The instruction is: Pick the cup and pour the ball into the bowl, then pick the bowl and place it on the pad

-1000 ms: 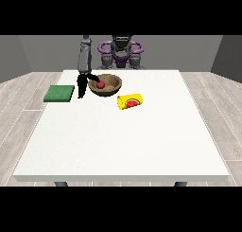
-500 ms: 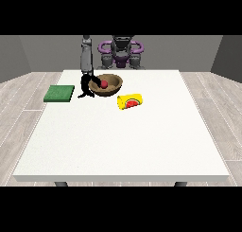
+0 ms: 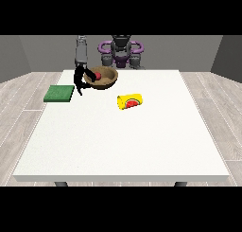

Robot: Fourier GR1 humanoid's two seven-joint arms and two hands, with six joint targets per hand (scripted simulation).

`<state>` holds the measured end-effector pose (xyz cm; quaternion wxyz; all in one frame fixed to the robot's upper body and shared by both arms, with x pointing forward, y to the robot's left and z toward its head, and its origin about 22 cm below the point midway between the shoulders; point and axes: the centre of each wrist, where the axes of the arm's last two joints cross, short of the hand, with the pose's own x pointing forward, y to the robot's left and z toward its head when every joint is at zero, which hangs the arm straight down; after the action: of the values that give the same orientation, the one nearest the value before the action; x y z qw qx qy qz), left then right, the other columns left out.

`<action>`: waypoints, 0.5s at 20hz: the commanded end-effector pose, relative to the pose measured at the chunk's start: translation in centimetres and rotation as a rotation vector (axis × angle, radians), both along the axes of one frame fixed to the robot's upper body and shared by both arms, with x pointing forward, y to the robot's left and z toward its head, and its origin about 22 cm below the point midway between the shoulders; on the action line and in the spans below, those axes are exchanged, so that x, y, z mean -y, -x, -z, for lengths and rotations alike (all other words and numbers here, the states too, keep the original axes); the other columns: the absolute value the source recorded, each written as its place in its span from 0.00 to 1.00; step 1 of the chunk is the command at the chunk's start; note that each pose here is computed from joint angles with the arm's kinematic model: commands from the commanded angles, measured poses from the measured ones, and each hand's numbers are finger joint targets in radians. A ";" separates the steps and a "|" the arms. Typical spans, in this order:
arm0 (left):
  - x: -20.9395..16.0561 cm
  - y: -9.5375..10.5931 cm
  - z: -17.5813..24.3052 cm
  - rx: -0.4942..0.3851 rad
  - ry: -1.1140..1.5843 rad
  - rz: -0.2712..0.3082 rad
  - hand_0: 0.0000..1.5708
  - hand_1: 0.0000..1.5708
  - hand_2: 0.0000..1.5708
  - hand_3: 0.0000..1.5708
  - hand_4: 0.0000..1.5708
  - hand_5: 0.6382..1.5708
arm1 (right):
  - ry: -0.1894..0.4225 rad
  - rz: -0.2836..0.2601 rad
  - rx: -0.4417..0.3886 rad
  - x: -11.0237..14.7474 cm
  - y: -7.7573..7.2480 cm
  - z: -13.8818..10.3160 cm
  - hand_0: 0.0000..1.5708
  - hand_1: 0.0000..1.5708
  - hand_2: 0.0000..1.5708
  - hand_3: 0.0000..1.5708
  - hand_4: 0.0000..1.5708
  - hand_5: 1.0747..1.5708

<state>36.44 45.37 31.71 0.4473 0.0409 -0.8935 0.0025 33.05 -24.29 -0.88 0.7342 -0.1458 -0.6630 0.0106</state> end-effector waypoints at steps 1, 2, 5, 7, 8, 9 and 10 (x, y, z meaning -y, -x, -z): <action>-2.2 0.3 3.5 -0.078 0.022 -0.063 0.00 0.00 0.00 0.00 0.00 0.97 | 0.088 -0.016 -0.107 -0.9 -2.0 -5.2 1.00 1.00 1.00 1.00 0.80 0.78; -4.3 1.5 3.4 -0.082 0.041 -0.073 0.00 0.00 0.00 0.00 0.00 0.97 | 0.094 -0.031 -0.098 -1.2 -1.7 -5.7 1.00 1.00 1.00 1.00 0.80 0.80; -5.8 2.9 2.9 -0.041 0.023 -0.123 0.00 0.00 0.00 0.00 0.00 0.97 | 0.069 -0.030 -0.091 0.8 -2.5 -7.5 1.00 1.00 1.00 1.00 0.80 0.81; -5.6 2.7 4.0 -0.040 0.031 -0.104 0.00 0.00 0.00 0.00 0.00 0.97 | 0.051 -0.050 -0.127 1.7 -1.5 -4.9 1.00 1.00 1.00 1.00 0.82 0.82; -6.2 3.1 4.2 0.000 0.025 -0.115 0.00 0.00 0.00 0.00 0.00 0.97 | 0.069 -0.056 -0.084 2.6 -2.7 -7.8 1.00 1.00 1.00 1.00 0.83 0.84; -7.6 4.4 2.6 0.004 0.029 -0.148 0.00 0.00 0.00 0.00 0.00 0.97 | 0.111 -0.074 -0.079 2.6 -2.1 -7.4 1.00 1.00 1.00 1.00 0.83 0.90; -7.0 4.1 2.5 0.024 0.013 -0.109 0.00 0.00 0.00 0.00 0.00 0.97 | 0.119 -0.023 -0.066 5.0 -3.1 -8.6 1.00 1.00 1.00 1.00 0.83 0.90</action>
<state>33.47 51.22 28.78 0.4544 0.0847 -0.8860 0.0374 35.27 -26.30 5.67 0.7544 -0.1609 -0.6335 0.0604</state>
